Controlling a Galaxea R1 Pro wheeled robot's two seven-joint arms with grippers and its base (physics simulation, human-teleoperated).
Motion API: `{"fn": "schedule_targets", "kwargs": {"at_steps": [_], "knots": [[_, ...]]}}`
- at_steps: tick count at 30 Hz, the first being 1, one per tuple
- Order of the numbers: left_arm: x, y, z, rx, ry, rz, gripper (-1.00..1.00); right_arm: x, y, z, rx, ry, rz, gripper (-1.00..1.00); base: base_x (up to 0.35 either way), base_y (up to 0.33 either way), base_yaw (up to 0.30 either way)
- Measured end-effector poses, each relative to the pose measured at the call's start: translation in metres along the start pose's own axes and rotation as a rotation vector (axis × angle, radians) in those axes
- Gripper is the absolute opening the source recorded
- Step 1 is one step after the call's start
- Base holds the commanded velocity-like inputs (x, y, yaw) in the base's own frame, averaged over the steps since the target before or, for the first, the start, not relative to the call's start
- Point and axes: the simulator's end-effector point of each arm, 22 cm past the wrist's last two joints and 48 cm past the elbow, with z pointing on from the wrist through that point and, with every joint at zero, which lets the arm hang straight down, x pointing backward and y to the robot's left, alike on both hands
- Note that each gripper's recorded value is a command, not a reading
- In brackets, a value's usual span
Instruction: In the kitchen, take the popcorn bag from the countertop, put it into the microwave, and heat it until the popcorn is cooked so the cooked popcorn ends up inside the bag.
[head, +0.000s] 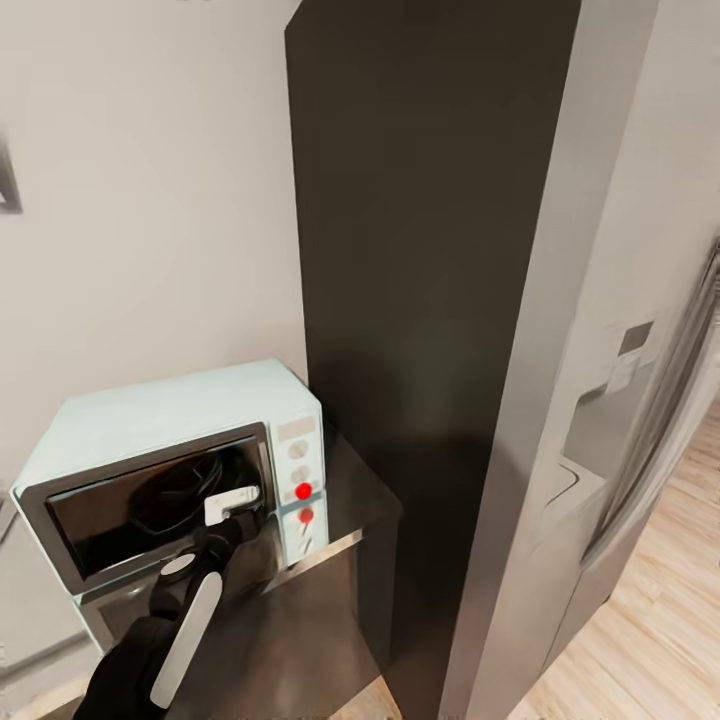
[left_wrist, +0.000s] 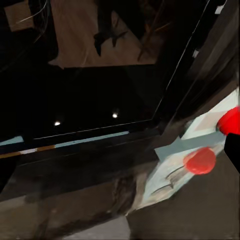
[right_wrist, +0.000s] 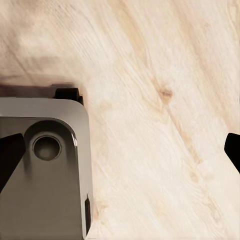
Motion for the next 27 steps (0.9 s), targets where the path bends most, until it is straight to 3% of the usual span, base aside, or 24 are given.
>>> {"fn": "schedule_targets", "kwargs": {"at_steps": [21, 24, 27], "knots": [[0.004, -0.015, -0.001, 0.020, 0.009, -0.018, 1.00, -0.001, 0.002, 0.000, -0.003, -0.003, -0.011, 1.00, -0.343, 0.000, 0.000], [0.020, -0.032, 0.000, 0.045, 0.046, -0.047, 1.00, 0.000, 0.002, 0.000, -0.003, 0.000, -0.012, 1.00, -0.346, 0.000, 0.000], [0.063, -0.048, 0.004, 0.053, 0.145, -0.069, 1.00, 0.000, 0.003, 0.000, -0.004, 0.001, -0.010, 1.00, -0.346, 0.000, 0.000]]}}
